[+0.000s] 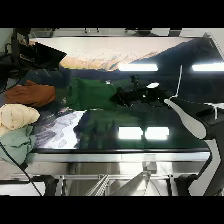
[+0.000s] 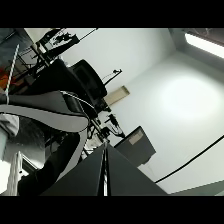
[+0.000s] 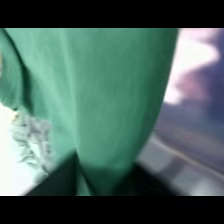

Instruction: Fold the shirts.

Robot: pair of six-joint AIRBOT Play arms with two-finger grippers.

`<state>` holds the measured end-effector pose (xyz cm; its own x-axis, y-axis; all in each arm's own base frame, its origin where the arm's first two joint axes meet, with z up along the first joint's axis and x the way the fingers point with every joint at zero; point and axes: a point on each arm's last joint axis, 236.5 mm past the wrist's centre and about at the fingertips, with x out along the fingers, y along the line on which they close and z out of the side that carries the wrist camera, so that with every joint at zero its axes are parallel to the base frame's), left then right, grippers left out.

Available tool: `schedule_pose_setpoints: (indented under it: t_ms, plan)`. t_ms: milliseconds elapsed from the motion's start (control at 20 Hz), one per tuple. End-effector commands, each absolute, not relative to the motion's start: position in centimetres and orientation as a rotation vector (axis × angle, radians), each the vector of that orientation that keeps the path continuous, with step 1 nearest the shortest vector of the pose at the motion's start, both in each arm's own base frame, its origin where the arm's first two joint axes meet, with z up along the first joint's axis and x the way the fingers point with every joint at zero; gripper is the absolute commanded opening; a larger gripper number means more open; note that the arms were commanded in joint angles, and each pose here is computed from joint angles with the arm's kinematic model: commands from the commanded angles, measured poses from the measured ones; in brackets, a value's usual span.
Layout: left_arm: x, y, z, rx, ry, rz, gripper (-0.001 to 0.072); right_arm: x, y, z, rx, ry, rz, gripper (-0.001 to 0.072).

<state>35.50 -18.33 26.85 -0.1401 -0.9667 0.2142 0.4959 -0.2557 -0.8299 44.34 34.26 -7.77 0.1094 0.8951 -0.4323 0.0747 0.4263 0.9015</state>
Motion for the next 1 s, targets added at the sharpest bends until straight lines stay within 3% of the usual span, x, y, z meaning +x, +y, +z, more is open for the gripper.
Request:
schedule_pose_setpoints:
  t_ms: [0, 200, 350, 500, 700, 950]
  plan:
    - [35.3, -18.3, 26.9, -0.922, 0.727, -1.658, 0.0011, 44.9, 36.6, -3.1, 1.024, 1.236, 0.919, 0.0017]
    - [35.3, -18.3, 26.8, -0.921, 0.728, -1.658, 0.0011, 48.0, 29.2, 6.9, 0.957, 1.031, 0.909, 0.0014]
    - [35.3, -18.4, 26.3, -0.906, 0.750, -1.647, 0.0011, 49.3, 16.1, 14.1, 0.890, 0.902, 0.661, 0.0015]
    - [35.4, -18.7, 24.6, -0.863, 0.812, -1.603, 0.0010, 47.7, 2.7, 19.7, 0.903, 0.745, 0.413, 0.0015]
    - [35.6, -19.3, 24.0, -0.850, 0.830, -1.583, 0.0011, 39.9, -11.4, 20.3, 0.850, 0.736, 0.082, 0.0016]
    - [34.2, -21.6, 24.0, -0.807, 0.836, -1.649, 0.0011, 24.8, -26.7, 12.4, 0.774, 0.974, -0.594, 0.0015]
